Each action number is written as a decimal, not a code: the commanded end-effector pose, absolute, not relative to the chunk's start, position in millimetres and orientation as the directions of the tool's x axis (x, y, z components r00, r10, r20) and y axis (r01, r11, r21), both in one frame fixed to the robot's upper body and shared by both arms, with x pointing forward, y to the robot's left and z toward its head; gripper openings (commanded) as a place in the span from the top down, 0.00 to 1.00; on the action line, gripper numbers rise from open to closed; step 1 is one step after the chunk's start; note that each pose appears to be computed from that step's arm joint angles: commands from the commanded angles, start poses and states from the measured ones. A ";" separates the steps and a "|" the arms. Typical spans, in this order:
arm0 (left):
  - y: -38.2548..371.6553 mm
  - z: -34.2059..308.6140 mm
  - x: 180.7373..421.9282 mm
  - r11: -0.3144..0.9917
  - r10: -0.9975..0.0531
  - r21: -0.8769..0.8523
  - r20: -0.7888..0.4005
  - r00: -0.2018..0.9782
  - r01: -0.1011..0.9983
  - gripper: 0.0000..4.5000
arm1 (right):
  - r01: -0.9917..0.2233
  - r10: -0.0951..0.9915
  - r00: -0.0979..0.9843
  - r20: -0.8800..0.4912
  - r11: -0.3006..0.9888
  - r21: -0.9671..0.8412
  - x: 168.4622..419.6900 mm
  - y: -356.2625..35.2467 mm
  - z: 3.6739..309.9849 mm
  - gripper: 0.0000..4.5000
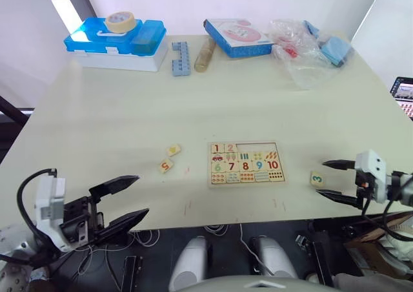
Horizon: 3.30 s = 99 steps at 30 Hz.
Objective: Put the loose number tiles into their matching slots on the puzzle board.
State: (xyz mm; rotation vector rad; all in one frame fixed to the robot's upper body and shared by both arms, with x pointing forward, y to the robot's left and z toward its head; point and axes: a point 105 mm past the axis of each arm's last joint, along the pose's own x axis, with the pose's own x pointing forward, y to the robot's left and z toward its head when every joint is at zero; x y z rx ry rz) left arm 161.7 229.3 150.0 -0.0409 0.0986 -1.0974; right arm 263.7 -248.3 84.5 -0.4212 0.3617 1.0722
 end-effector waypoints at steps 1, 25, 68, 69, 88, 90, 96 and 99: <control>232.2 158.9 160.1 0.419 -0.907 -0.043 -0.062 0.416 0.907 0.00 | -0.915 0.760 0.399 -0.512 0.367 -0.168 266.6 -250.3 81.3 0.01; 242.9 148.5 165.9 0.527 -0.849 0.002 -0.047 0.526 0.850 0.00 | -0.482 0.389 0.801 -0.455 0.870 -0.106 292.1 -212.9 96.8 0.68; 232.5 146.4 174.2 0.507 -0.861 0.011 -0.030 0.507 0.862 0.00 | -0.954 0.725 0.294 -0.623 0.189 -0.230 349.4 -224.8 121.8 0.03; 232.0 147.3 174.2 0.503 -0.864 0.012 -0.025 0.503 0.864 0.00 | -0.956 0.725 0.290 -0.625 0.184 -0.229 351.1 -224.8 119.6 0.03; 225.0 154.8 176.9 0.485 -0.875 0.019 0.005 0.485 0.874 0.00 | -0.946 0.732 0.321 -0.601 0.214 -0.244 354.6 -229.9 101.7 0.52; 224.4 154.9 178.0 0.483 -0.876 0.019 0.005 0.483 0.875 0.00 | -0.945 0.734 0.323 -0.598 0.220 -0.241 354.5 -229.9 100.7 0.63; 223.7 154.9 179.1 0.484 -0.875 0.023 0.006 0.484 0.875 0.00 | -0.951 0.752 0.298 -0.588 0.184 -0.248 356.1 -221.1 112.9 0.81; 225.6 154.7 177.8 0.494 -0.869 0.025 0.001 0.494 0.869 0.00 | -0.952 0.747 0.274 -0.605 0.120 -0.283 357.1 -208.4 133.7 0.81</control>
